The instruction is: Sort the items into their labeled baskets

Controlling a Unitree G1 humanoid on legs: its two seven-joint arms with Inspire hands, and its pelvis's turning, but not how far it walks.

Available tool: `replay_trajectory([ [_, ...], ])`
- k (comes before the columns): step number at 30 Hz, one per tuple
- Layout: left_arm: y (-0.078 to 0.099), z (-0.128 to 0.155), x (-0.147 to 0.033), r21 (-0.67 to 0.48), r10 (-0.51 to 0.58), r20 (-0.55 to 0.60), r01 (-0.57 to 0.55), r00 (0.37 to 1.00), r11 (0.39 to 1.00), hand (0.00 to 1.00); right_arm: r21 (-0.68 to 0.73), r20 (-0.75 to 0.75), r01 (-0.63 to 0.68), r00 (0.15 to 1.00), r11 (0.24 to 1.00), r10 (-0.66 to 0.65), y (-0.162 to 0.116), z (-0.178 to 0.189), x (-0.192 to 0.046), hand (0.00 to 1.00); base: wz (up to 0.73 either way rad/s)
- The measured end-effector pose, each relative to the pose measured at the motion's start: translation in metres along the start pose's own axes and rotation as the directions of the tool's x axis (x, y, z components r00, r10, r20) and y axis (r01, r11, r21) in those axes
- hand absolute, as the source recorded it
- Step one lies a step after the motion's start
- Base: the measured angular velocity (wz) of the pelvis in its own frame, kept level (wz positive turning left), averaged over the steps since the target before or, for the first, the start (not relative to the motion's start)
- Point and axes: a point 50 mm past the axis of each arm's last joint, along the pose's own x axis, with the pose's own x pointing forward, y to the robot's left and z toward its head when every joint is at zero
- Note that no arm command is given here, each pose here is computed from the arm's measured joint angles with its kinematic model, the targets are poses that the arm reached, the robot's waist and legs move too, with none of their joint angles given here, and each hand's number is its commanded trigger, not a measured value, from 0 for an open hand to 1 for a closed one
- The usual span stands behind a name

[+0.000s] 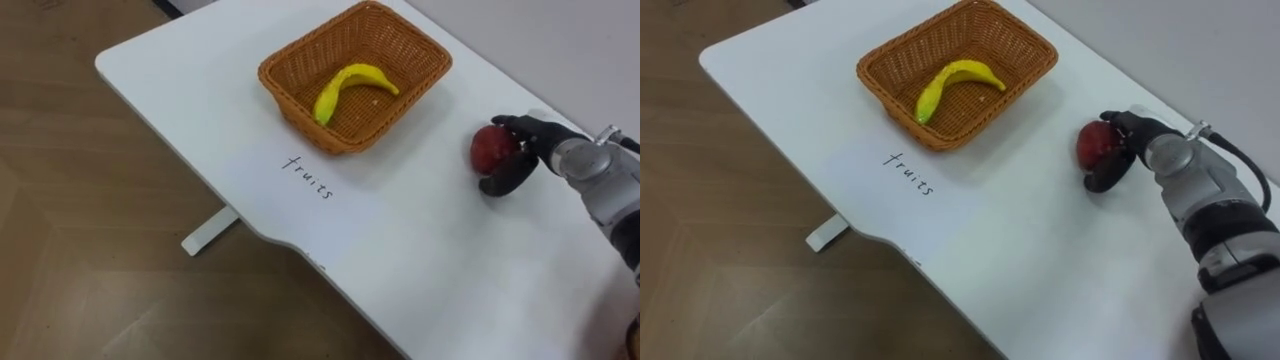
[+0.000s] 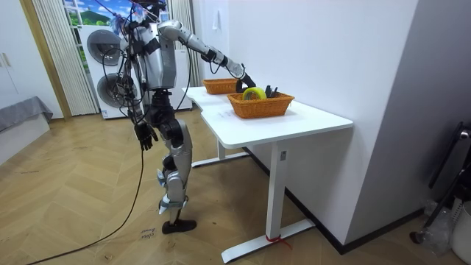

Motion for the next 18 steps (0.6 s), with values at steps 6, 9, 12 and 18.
replay_trajectory([
  [6,-0.0003,0.0026,0.0006,-0.006,-0.001,0.007,0.001,1.000,1.000,0.00,-0.001,0.003,-0.010,1.000,1.000,0.010,0.0000,0.0006,-0.0001,0.00,0.00],
  [9,-0.0005,0.0053,0.0016,-0.006,-0.002,0.011,0.002,1.000,1.000,0.00,-0.001,0.004,-0.011,1.000,1.000,0.011,0.0001,0.0007,-0.0002,0.00,0.00],
  [12,-0.0005,0.0057,0.0018,-0.006,-0.001,0.011,0.001,1.000,1.000,0.00,-0.001,0.004,-0.011,1.000,1.000,0.011,0.0001,0.0007,-0.0002,0.00,0.00],
  [18,-0.0004,0.0070,0.0021,-0.006,-0.001,0.014,0.001,1.000,1.000,0.00,0.000,0.006,-0.011,1.000,1.000,0.011,0.0001,0.0012,-0.0002,0.00,0.00],
])
